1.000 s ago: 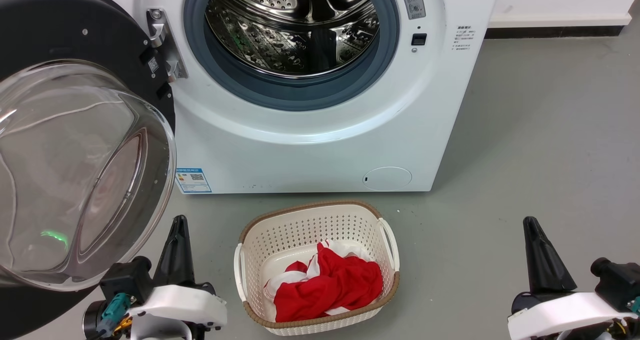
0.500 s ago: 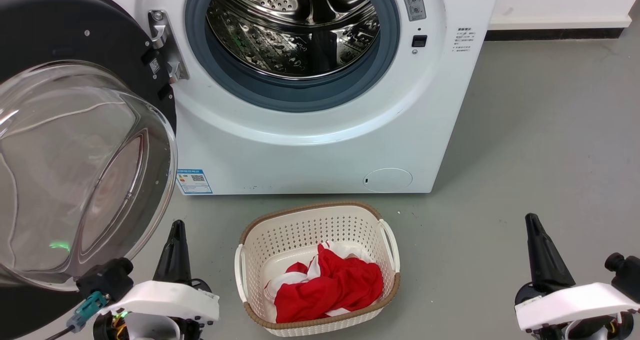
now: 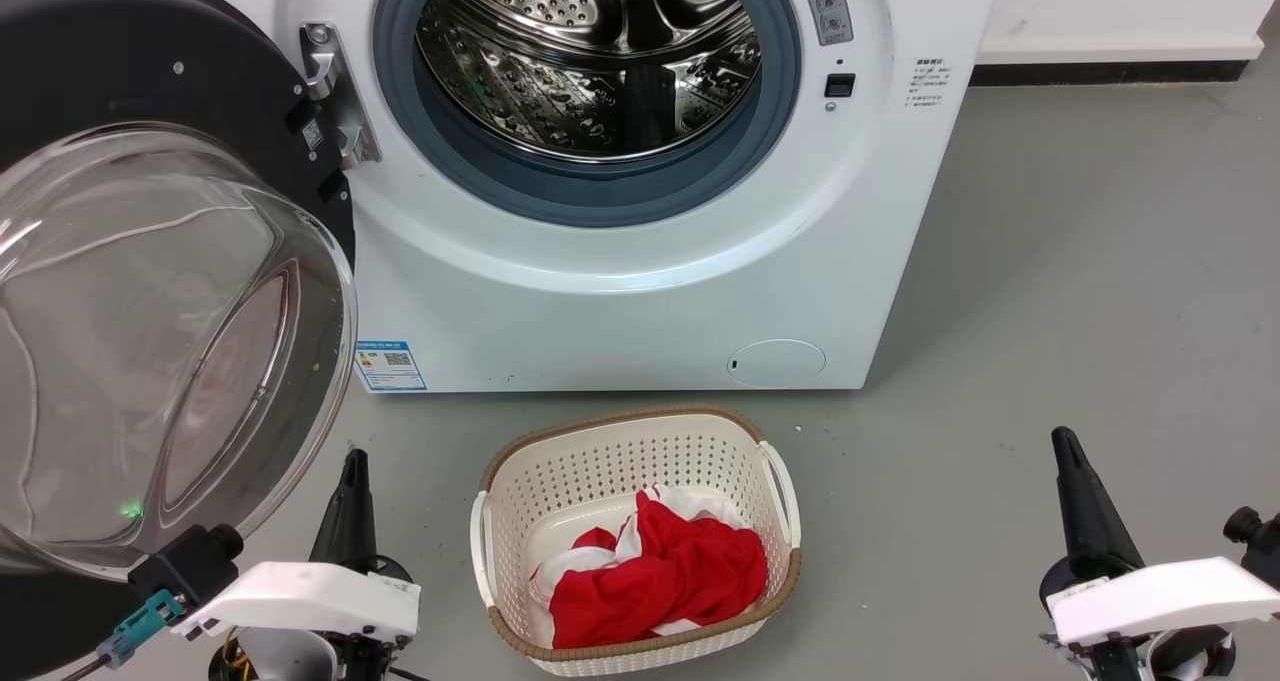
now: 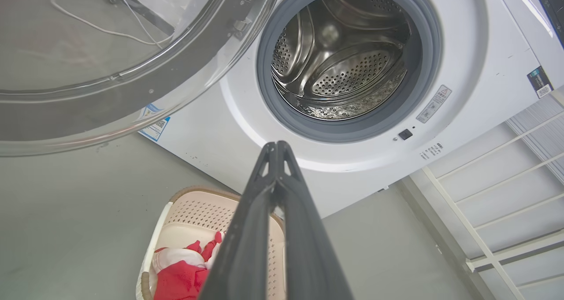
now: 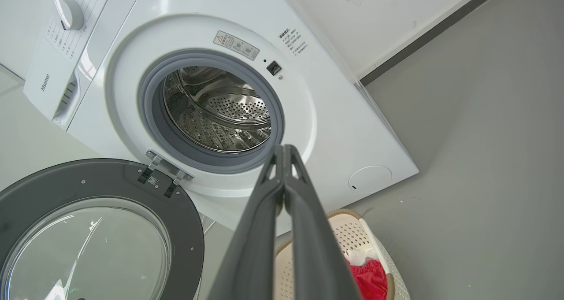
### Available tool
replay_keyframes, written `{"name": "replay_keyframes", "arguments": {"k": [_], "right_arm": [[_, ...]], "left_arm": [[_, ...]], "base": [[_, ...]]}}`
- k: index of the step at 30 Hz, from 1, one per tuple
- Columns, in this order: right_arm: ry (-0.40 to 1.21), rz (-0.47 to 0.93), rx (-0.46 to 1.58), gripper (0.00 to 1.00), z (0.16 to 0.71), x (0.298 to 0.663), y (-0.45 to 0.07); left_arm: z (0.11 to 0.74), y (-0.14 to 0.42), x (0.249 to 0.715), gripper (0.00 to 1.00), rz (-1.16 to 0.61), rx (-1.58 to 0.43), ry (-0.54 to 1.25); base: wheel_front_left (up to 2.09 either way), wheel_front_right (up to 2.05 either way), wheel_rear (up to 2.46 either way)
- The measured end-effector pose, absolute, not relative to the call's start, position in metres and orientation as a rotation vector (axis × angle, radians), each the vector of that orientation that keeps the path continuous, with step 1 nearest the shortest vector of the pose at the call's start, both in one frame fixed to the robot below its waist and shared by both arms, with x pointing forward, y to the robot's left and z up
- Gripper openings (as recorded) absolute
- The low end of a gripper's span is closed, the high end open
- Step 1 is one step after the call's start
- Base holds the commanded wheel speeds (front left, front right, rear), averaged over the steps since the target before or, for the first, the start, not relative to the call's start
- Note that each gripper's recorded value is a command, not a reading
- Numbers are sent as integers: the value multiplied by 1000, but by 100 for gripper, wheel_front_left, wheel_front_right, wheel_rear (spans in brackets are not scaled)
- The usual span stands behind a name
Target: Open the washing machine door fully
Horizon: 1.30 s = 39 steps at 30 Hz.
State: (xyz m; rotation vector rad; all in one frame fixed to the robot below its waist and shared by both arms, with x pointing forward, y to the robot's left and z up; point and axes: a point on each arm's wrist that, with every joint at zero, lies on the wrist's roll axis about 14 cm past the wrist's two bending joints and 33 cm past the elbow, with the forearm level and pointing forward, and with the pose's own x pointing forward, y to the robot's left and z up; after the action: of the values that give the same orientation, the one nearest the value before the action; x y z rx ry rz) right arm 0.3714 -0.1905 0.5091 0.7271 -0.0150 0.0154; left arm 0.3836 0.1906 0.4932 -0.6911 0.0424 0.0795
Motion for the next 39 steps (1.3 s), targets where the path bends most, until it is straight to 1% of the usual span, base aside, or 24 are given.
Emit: {"name": "replay_keyframes", "arguments": {"k": [17,39], "right_arm": [[3,-3,948,0,504,375,-194],[11,-13,1183,0,503,380,-197]], "left_arm": [[491,192,385,0,76,-923,60],[493,195,387,0,65,-1171,61]], "base": [[0,0,0],[0,0,0]]}}
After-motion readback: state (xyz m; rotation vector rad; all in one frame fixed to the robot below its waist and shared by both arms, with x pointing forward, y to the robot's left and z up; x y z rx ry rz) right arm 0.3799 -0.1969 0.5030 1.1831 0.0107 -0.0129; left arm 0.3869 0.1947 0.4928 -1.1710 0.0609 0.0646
